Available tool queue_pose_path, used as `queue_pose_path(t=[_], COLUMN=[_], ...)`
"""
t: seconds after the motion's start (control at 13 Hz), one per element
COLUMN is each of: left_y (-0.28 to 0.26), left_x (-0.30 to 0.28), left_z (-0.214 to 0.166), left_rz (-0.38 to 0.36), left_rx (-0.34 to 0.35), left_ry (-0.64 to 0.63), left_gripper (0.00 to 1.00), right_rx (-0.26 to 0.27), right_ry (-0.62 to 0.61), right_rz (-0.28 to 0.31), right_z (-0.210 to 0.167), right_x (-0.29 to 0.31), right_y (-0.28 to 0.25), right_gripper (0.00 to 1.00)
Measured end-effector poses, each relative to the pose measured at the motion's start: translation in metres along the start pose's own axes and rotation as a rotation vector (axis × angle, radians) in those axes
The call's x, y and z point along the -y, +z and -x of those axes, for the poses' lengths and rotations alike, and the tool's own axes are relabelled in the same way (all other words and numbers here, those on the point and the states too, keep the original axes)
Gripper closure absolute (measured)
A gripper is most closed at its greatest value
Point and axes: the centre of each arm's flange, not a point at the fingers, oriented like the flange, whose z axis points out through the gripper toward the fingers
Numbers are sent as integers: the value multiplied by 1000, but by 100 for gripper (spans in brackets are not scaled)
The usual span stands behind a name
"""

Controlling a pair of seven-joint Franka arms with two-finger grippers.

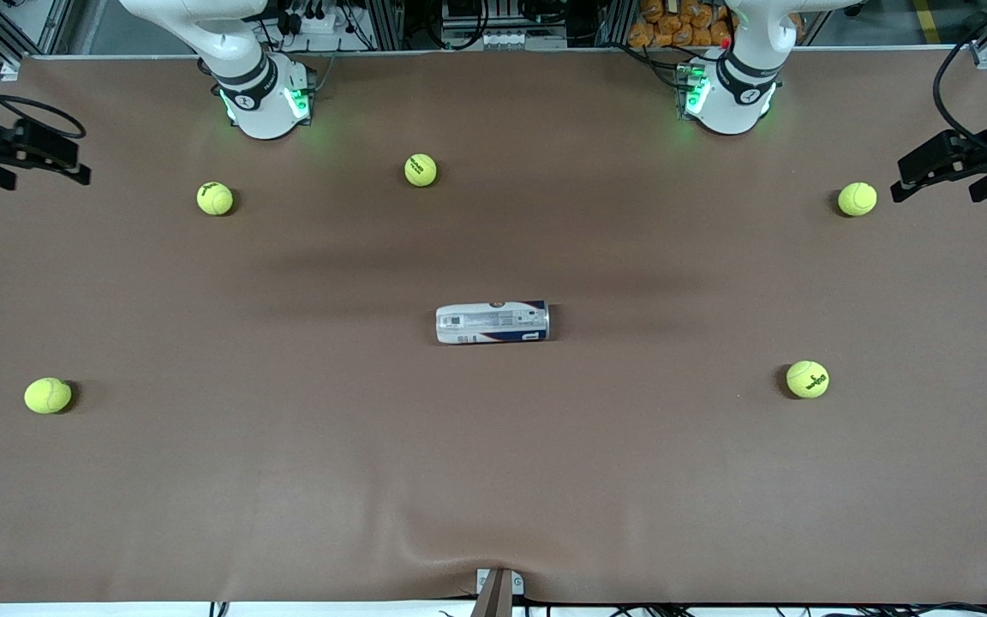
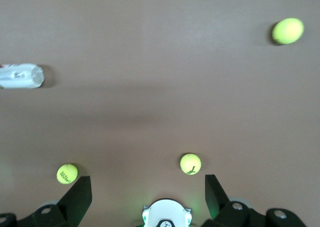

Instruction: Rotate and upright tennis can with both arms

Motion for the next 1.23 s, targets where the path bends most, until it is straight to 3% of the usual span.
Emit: queue_pose_path(t=[0.46, 0.85, 1.08, 1.23], left_y=[-8, 62, 90, 116], left_x=[-8, -10, -14, -28], left_z=[3, -20, -33, -45], left_rz=[2, 72, 92, 186], left_rx=[-7, 144, 195, 232], left_ry=[15, 8, 10, 11], left_gripper=[0, 0, 0, 0], right_rx=[-46, -141, -149, -149], right_ry=[54, 52, 68, 79], right_rz=[36, 9, 8, 8], right_z=[5, -5, -8, -8], right_x=[-5, -1, -1, -3], right_y=[-23, -34, -33, -32], right_gripper=[0, 0, 0, 0])
